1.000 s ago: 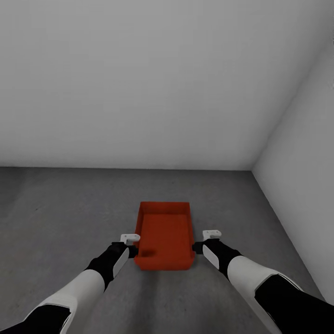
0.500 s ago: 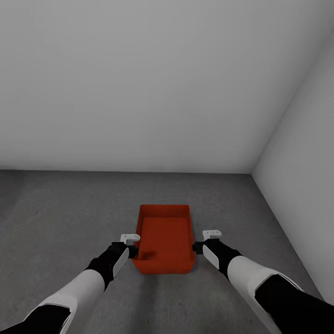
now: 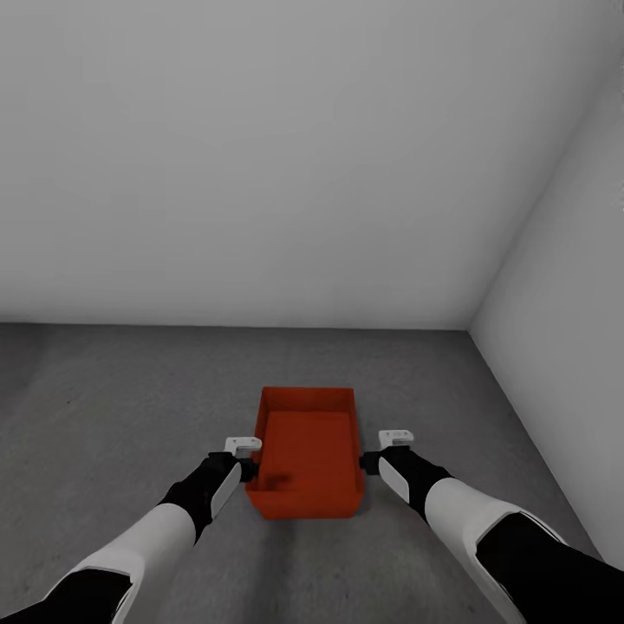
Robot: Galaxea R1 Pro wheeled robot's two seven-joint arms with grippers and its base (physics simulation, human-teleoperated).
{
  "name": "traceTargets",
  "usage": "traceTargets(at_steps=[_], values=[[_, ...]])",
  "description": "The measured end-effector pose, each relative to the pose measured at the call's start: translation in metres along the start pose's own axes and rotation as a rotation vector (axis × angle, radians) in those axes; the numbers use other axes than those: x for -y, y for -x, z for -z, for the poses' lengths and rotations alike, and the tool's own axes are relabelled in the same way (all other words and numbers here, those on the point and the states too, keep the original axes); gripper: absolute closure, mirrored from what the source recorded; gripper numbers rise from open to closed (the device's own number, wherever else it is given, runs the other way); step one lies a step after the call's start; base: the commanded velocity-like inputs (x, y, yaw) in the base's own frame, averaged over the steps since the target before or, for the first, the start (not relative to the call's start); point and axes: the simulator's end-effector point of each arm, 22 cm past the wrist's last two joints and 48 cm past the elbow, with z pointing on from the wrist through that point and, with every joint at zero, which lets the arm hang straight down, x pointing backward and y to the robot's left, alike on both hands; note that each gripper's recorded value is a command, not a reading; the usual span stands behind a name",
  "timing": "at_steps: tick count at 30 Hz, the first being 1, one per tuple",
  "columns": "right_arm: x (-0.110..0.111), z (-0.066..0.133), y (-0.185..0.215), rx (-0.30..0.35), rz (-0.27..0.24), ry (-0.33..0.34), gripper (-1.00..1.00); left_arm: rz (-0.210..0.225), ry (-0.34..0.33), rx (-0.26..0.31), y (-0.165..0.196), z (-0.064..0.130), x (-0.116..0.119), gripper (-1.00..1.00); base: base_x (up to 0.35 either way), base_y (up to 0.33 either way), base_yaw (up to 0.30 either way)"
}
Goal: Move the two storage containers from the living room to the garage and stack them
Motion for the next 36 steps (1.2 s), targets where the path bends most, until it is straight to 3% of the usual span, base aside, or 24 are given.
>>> traceTargets(at_steps=[9, 14, 20, 31, 36], values=[[-0.005, 0.000, -0.010, -0.017, -0.004, 0.008, -1.00, 0.002, -0.007, -0.023, -0.010, -0.002, -0.001, -1.00, 0.000, 0.000, 0.000], [-0.007, 0.000, -0.009, -0.018, -0.006, 0.014, -1.00, 0.000, 0.016, -0.132, -0.069, -0.015, -0.013, -1.00, 0.000, 0.000, 0.000], [-0.009, 0.000, -0.009, -0.018, -0.007, 0.020, -1.00, 0.038, 0.036, -0.120, -0.082, -0.022, -0.028, -1.00, 0.000, 0.000, 0.000], [-0.009, 0.000, -0.010, -0.020, -0.006, 0.020, -1.00, 0.040, 0.036, -0.123, -0.084, -0.022, -0.029, -1.00, 0.000, 0.000, 0.000], [0.002, -0.002, -0.013, -0.026, -0.010, 0.003, -1.00, 0.041, 0.036, -0.127, -0.086, -0.022, -0.029, -1.00, 0.000, 0.000, 0.000]])
